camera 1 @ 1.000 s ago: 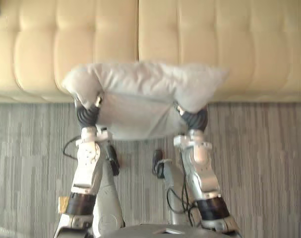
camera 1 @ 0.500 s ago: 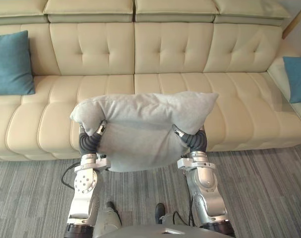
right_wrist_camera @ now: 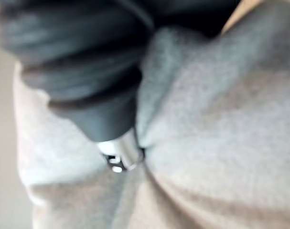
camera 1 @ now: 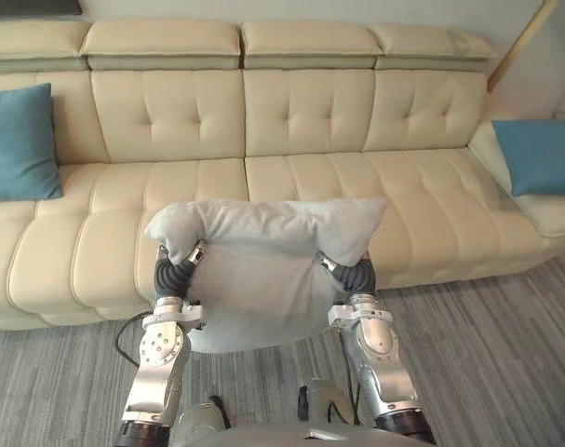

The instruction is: Pick up cushions and gather them together orderly.

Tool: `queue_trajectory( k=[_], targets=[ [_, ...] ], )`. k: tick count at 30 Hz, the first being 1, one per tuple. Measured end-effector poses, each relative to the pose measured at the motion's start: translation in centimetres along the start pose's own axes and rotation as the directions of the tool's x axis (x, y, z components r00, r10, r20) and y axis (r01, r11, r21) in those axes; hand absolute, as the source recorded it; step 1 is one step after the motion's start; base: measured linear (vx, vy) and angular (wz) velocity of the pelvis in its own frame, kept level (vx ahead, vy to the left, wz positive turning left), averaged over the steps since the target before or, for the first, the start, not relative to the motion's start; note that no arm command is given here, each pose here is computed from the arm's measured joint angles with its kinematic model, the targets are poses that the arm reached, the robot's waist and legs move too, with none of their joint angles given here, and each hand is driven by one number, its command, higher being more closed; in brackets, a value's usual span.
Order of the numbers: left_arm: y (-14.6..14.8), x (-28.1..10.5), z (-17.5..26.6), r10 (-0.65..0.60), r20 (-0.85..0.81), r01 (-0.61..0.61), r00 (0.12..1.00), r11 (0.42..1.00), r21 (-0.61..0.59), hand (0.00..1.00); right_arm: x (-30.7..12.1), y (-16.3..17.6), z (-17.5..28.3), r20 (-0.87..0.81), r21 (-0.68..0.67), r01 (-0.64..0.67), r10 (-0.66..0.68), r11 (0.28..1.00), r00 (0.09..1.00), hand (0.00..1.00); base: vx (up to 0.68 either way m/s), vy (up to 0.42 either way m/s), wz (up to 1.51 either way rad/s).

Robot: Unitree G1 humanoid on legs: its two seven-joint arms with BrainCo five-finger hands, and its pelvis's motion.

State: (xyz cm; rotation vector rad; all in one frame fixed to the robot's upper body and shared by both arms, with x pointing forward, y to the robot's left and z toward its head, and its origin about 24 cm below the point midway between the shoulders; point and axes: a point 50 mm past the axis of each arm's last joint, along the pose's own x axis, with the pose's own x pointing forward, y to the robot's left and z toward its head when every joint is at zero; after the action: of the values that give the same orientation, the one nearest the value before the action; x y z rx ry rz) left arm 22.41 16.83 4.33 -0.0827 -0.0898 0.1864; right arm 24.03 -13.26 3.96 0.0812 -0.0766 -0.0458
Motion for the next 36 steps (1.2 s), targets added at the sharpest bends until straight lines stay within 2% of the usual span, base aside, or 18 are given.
queue_trajectory(
  k=[3, 9, 12, 15, 18, 23, 26, 31, 36],
  targets=[
    [0.0, 0.3, -0.4, -0.002, -0.013, 0.002, 1.000, 1.000, 0.007, 1.00, 0.3, -0.2, -0.1, -0.005, -0.011, -0.003, 0.003, 1.000, 1.000, 1.00, 0.11, -0.085, 0.21],
    [-1.6, 0.7, -0.1, -0.084, 0.002, 0.084, 0.996, 0.996, 0.030, 1.00, -0.4, -1.7, -0.1, -0.008, -0.039, 0.030, -0.030, 0.999, 1.000, 1.00, 0.27, -0.287, 0.64],
    [-2.5, -0.1, -0.2, -0.074, -0.006, 0.074, 0.997, 0.996, -0.041, 1.00, -1.1, -2.7, 2.1, 0.065, -0.090, 0.013, -0.007, 0.996, 0.998, 1.00, 0.53, -0.326, 0.04],
    [-2.6, 0.0, -0.1, -0.072, 0.001, 0.072, 0.997, 0.996, -0.054, 1.00, -1.1, -2.6, 4.1, 0.151, -0.100, 0.006, 0.009, 0.995, 0.988, 1.00, 0.48, -0.250, -0.10],
    [-3.3, 0.0, 1.5, -0.065, 0.066, 0.072, 0.996, 0.993, -0.097, 1.00, -1.1, -2.6, 5.6, 0.220, -0.096, 0.023, -0.002, 0.995, 0.976, 1.00, 0.34, -0.072, -0.29],
    [-3.3, -0.5, 2.7, -0.069, 0.117, 0.080, 0.991, 0.992, -0.093, 1.00, -1.6, -2.8, 5.5, 0.208, -0.099, 0.026, -0.005, 0.995, 0.978, 1.00, 0.24, 0.131, -0.09],
    [-2.8, -0.7, 2.4, -0.082, 0.105, 0.088, 0.991, 0.994, -0.059, 1.00, -2.2, -2.4, 4.5, 0.167, -0.050, 0.045, -0.036, 0.998, 0.985, 1.00, 0.21, 0.242, 0.15],
    [-1.3, -1.8, 1.2, -0.080, 0.042, 0.080, 0.996, 0.997, -0.003, 1.00, -1.8, -2.0, 1.6, 0.042, -0.040, 0.012, -0.010, 0.999, 0.999, 1.00, 0.12, 0.099, -0.02],
    [-1.2, -1.3, 0.0, -0.083, -0.008, 0.083, 0.997, 0.996, 0.015, 1.00, -0.4, -1.7, 0.7, 0.014, -0.080, -0.008, 0.010, 0.997, 1.000, 1.00, 0.01, 0.048, -0.32]
  ],
)
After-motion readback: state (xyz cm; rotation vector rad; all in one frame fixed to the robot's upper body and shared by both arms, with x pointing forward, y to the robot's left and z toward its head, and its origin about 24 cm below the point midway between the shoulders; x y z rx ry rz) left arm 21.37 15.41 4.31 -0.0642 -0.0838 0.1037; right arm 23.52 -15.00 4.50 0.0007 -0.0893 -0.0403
